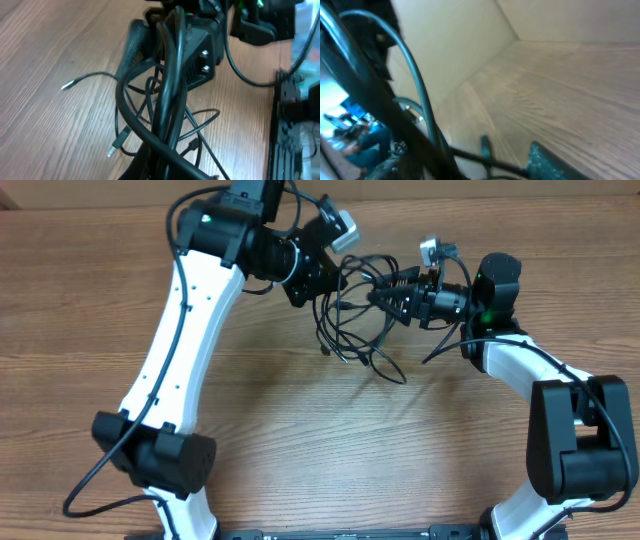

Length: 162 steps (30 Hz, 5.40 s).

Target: Untangle cables

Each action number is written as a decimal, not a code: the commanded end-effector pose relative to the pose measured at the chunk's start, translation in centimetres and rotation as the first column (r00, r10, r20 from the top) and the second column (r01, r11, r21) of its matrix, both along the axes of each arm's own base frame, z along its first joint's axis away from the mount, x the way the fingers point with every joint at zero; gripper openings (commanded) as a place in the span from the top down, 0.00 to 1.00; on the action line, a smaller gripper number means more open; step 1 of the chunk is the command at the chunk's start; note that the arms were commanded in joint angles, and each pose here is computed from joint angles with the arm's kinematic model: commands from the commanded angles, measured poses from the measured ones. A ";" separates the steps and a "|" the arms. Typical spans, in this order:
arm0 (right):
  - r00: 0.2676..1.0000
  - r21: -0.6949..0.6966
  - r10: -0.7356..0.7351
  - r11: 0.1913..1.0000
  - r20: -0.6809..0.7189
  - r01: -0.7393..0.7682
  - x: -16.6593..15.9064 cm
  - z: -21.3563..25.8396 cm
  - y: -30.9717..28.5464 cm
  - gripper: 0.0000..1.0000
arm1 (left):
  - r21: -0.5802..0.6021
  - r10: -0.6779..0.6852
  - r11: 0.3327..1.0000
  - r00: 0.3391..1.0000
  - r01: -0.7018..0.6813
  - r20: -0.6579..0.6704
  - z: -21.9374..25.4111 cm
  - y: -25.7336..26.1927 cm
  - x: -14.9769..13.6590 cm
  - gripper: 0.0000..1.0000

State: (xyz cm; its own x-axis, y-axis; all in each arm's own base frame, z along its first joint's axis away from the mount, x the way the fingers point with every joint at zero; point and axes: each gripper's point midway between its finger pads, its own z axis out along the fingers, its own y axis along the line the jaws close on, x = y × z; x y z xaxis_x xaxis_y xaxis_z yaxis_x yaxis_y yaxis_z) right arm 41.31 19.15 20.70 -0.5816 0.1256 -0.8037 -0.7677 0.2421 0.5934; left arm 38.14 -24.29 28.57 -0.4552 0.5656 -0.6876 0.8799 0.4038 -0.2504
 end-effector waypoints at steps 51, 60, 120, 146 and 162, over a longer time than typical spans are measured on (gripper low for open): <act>0.972 0.155 0.112 0.985 -0.209 -0.080 -2.4 4.3 4.6 0.00 | 0.427 0.583 -0.129 -0.417 -0.895 -0.698 1.9 11.2 4.8 0.96; 0.954 0.155 0.118 0.985 -0.275 -0.077 -2.6 3.6 5.3 0.00 | 0.473 0.495 -0.198 -0.504 -0.859 -0.708 1.9 11.2 4.9 0.96; 0.878 -0.092 -0.261 0.965 -0.402 0.245 0.8 -4.1 7.2 0.67 | 0.654 0.218 -0.154 -0.671 -0.741 -0.709 2.7 8.1 3.6 0.96; 0.899 -0.045 -0.102 0.995 -0.426 0.091 -1.6 -3.4 8.4 0.96 | 0.640 0.058 -0.432 -0.728 -0.635 -0.683 1.8 19.5 6.3 0.96; 0.898 -0.039 -0.100 0.995 -0.429 0.093 -1.3 -3.3 7.6 0.96 | 0.673 -0.072 -0.574 -0.789 -0.467 -0.610 0.5 28.5 4.4 0.96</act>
